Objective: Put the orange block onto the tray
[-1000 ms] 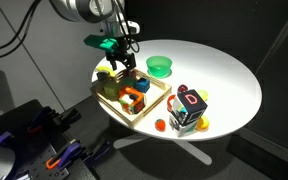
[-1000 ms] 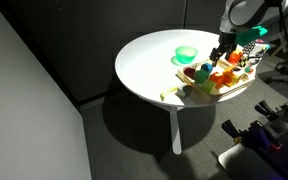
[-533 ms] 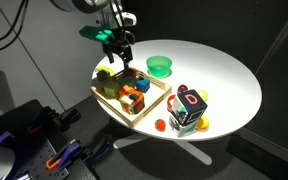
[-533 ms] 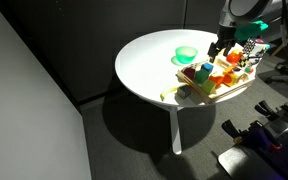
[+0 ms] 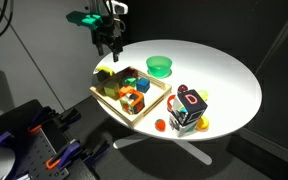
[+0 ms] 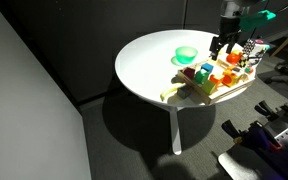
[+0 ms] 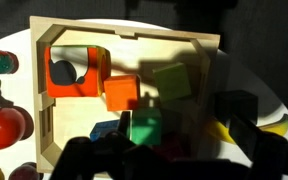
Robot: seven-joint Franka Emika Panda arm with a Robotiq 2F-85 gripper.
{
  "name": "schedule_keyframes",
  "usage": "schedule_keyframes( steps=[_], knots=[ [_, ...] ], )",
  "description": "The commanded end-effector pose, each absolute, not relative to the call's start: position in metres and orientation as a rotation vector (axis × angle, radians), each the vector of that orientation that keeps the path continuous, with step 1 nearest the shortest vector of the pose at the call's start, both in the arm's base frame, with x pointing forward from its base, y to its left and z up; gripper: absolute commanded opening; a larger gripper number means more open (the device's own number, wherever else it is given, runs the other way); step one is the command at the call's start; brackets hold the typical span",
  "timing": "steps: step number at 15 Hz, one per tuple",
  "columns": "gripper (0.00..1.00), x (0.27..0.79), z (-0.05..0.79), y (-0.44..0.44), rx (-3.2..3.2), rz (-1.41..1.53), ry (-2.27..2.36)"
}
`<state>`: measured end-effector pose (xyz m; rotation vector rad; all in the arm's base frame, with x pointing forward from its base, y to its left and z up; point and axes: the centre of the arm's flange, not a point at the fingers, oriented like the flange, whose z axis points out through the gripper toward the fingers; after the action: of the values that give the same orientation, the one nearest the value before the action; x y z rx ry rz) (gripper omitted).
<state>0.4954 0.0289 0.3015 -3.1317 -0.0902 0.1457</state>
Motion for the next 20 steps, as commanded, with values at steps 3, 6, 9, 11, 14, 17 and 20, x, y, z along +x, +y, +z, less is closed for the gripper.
schedule_keyframes(
  steps=[3, 6, 9, 11, 14, 17, 20],
  knots=[
    [1.00, 0.477, 0.330, 0.044, -3.140, 0.214, -0.043],
    [1.00, 0.471, 0.342, 0.052, -3.152, 0.165, -0.014],
    [1.00, 0.464, 0.356, 0.061, -3.159, 0.101, 0.012],
    [1.00, 0.461, 0.364, 0.066, -3.170, 0.048, 0.024],
    [1.00, 0.457, 0.372, 0.070, -3.184, -0.019, 0.022],
    [1.00, 0.467, 0.369, 0.070, -3.168, 0.005, -0.006],
    [1.00, 0.465, 0.370, 0.070, -3.169, -0.001, -0.008]
  ],
)
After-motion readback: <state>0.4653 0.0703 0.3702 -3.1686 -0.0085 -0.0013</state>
